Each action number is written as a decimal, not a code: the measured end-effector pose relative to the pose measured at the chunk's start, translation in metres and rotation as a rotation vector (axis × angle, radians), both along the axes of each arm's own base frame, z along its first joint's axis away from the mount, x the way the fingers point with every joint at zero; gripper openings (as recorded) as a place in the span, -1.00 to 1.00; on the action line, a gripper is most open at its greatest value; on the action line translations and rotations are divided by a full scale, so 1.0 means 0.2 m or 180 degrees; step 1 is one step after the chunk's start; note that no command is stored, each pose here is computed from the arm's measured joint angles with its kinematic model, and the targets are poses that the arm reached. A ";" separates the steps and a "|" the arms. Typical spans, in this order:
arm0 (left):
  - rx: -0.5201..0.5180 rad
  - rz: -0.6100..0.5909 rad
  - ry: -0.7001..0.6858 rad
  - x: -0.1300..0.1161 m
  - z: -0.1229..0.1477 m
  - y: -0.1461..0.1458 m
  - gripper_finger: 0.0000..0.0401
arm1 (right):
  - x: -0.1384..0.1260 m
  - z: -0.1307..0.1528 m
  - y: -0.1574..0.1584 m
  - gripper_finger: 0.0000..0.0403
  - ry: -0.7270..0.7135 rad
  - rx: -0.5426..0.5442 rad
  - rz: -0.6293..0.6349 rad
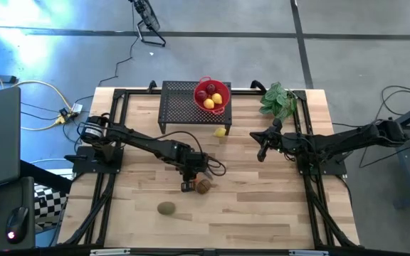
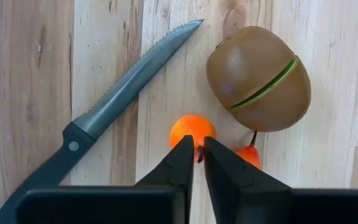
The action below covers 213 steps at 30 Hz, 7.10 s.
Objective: Pick & Place Fruit
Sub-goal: Put the top pear into the colander on the shelf, then put the right kiwi into the colander on the shelf
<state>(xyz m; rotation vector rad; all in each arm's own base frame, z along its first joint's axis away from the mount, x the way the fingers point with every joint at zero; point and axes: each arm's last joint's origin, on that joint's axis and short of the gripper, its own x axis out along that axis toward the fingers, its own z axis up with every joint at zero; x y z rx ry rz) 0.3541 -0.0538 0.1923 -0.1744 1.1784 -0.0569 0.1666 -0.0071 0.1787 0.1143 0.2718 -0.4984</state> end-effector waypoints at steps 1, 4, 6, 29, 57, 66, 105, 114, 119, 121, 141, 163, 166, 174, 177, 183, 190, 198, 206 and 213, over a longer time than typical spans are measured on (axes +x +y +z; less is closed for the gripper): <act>0.0000 0.0000 0.0000 0.00 0.00 0.00 -0.88 | 0.00 0.00 0.00 -0.99 0.0001 0.0001 0.0000; -0.0029 -0.0013 0.0005 0.00 0.00 0.00 -0.96 | 0.00 0.00 0.00 -0.99 0.0002 0.0000 0.0000; -0.0049 -0.0023 0.0010 0.00 0.00 0.00 -0.98 | 0.00 0.00 0.00 -0.99 0.0004 0.0000 0.0000; 0.0622 -0.0065 0.0182 0.03 0.29 0.03 -1.00 | 0.00 0.00 0.00 -0.99 0.0025 -0.0002 0.0000; 0.1625 0.1304 -0.1333 0.03 1.15 0.81 -1.00 | 0.00 0.00 0.00 -0.98 0.0028 -0.0002 0.0000; 0.1295 0.1544 -0.1798 0.03 1.18 1.02 -1.00 | 0.00 0.00 0.00 -0.98 0.0028 -0.0002 0.0000; 0.1378 0.1896 -0.0937 0.23 0.79 1.14 -1.00 | -0.01 -0.01 0.00 -0.98 0.0111 -0.0028 -0.0005; 0.1386 0.1902 -0.0944 0.23 0.79 1.14 -0.72 | -0.01 -0.01 0.00 -0.99 0.0111 -0.0028 -0.0005; 0.1401 0.1917 -0.1059 0.24 0.80 1.15 -0.45 | -0.01 -0.01 0.00 -0.99 0.0111 -0.0028 -0.0005; 0.1414 0.1918 -0.1122 0.25 0.81 1.15 -0.40 | -0.01 -0.01 0.00 -0.99 0.0111 -0.0028 -0.0004; 0.1430 0.1538 -0.1469 0.26 1.02 1.01 -0.51 | -0.01 -0.01 0.00 -0.99 0.0136 -0.0079 0.0012; 0.1258 0.0420 -0.1143 0.26 1.03 0.35 -0.99 | -0.01 -0.04 0.00 -0.98 0.0252 0.0040 0.0080; 0.1186 0.0302 -0.1099 0.26 1.01 0.24 -1.00 | -0.02 -0.05 0.01 -0.98 0.0314 0.0138 0.0095; 0.0974 0.0156 -0.0780 0.19 0.97 -0.05 -1.00 | -0.02 -0.06 0.01 -0.98 0.0339 0.0289 0.0133; 0.0906 0.0207 -0.0705 0.17 0.94 -0.14 -1.00 | -0.02 -0.06 0.01 -0.98 0.0324 0.0334 0.0220; 0.0723 0.0290 -0.0571 0.14 0.86 -0.29 -1.00 | -0.02 -0.06 0.02 -0.98 0.0330 0.0362 0.0293; 0.0506 0.0892 -0.0159 0.12 0.66 -0.36 -1.00 | -0.02 -0.06 0.02 -0.98 0.0332 0.0358 0.0293; 0.0109 0.1728 -0.0071 0.13 0.49 -0.38 -1.00 | -0.02 -0.06 0.02 -0.98 0.0332 0.0356 0.0291; -0.0052 0.1966 -0.0024 0.14 0.41 -0.39 -1.00 | -0.02 -0.06 0.02 -0.98 0.0332 0.0356 0.0293; -0.0136 0.1933 0.0041 0.14 0.41 -0.39 -0.86 | -0.02 -0.06 0.02 -0.98 0.0332 0.0355 0.0291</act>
